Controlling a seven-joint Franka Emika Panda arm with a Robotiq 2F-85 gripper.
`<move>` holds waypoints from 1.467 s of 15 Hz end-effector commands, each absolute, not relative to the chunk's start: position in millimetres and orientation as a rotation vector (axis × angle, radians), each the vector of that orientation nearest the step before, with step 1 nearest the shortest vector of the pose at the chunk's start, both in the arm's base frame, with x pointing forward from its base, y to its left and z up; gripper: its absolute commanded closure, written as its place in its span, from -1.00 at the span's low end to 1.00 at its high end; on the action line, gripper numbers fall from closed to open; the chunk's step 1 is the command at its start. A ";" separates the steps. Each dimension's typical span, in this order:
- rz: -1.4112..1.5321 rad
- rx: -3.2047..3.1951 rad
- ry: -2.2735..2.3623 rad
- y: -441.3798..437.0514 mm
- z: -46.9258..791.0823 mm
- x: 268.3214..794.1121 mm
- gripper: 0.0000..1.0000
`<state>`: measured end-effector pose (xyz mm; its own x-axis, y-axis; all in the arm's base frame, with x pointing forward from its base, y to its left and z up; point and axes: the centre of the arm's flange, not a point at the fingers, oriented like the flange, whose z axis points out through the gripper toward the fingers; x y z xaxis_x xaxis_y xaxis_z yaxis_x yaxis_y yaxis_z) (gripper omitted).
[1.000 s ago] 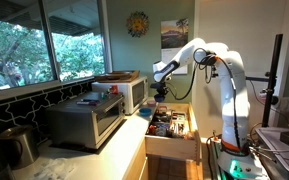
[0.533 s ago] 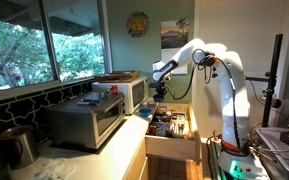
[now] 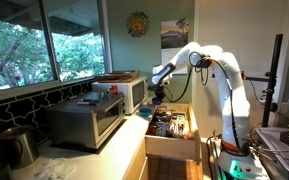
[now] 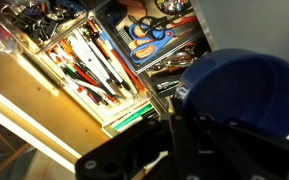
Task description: Pour the water out of the blue cup and into the blue bowl
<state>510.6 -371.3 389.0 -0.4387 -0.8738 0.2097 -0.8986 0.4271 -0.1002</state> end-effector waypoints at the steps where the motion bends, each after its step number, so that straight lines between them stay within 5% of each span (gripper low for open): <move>1: 0.285 1.535 -2.639 -369.6 366.2 518.7 0.98; 22: 0.336 1.490 -2.773 -358.5 338.3 572.7 0.98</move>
<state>561.9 -353.2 341.1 -0.5336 -0.8421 0.0781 -0.8388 0.5153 -0.1756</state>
